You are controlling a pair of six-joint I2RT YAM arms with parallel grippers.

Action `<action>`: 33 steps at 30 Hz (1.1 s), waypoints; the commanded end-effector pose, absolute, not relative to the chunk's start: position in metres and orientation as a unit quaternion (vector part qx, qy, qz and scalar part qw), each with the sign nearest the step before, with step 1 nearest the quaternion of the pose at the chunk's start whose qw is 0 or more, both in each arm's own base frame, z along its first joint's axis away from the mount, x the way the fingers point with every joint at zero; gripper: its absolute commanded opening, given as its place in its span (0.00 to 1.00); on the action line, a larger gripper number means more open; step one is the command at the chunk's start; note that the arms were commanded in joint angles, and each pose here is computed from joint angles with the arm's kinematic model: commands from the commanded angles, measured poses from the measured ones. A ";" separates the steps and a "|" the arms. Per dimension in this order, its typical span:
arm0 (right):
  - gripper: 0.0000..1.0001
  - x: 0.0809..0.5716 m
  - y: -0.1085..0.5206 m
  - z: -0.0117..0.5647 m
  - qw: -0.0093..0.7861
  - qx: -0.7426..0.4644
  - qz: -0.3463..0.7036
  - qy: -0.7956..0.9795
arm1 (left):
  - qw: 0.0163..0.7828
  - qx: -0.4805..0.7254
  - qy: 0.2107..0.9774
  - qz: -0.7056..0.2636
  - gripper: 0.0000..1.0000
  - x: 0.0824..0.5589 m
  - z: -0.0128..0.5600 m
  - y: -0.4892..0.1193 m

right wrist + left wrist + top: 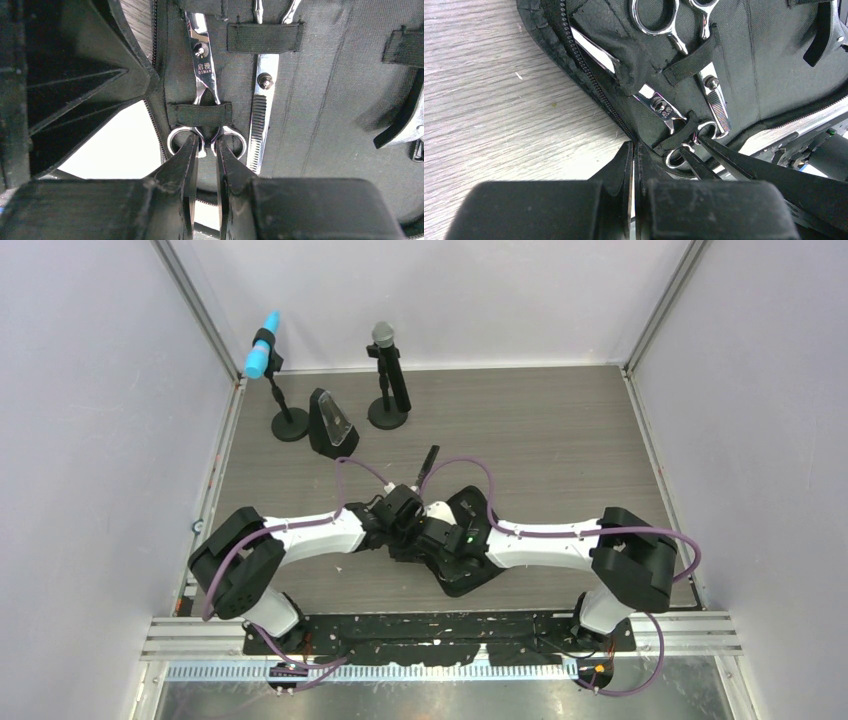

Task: Sort the hair-cutting tools
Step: Adjust the haircut tool in the hairdressing tool bag.

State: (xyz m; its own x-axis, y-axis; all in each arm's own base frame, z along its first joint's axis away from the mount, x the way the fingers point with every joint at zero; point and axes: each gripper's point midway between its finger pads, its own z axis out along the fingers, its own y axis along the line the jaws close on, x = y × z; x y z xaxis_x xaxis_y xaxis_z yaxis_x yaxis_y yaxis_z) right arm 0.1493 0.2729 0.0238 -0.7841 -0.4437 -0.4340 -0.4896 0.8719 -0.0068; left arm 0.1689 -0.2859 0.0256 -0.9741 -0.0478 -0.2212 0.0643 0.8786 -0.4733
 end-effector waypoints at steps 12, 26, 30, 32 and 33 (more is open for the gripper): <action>0.22 0.168 0.225 0.022 0.239 -0.256 -0.035 0.936 | 0.090 0.019 0.978 -0.186 0.00 0.157 0.024 -0.260; 0.44 0.162 0.241 0.056 0.256 -0.297 0.036 0.919 | 0.085 -0.005 0.967 -0.239 0.14 0.143 0.043 -0.264; 0.52 0.163 0.245 0.079 0.274 -0.305 0.067 0.910 | 0.105 -0.005 0.966 -0.237 0.38 0.145 0.062 -0.255; 0.54 0.167 0.241 0.086 0.278 -0.301 0.074 0.909 | 0.118 -0.004 0.965 -0.234 0.42 0.153 0.074 -0.249; 0.55 0.169 0.239 0.089 0.278 -0.295 0.080 0.910 | 0.124 -0.004 0.965 -0.231 0.43 0.157 0.080 -0.246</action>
State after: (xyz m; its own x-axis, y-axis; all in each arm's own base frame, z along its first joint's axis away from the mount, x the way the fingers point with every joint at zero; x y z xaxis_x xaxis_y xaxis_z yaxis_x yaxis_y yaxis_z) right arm 0.1610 0.2462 0.0684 -0.6904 -0.5012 -0.5217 -0.5716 0.8199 -0.0313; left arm 0.1487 -0.2605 0.0573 -0.9773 -0.0665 -0.2010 0.0372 0.8807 -0.4723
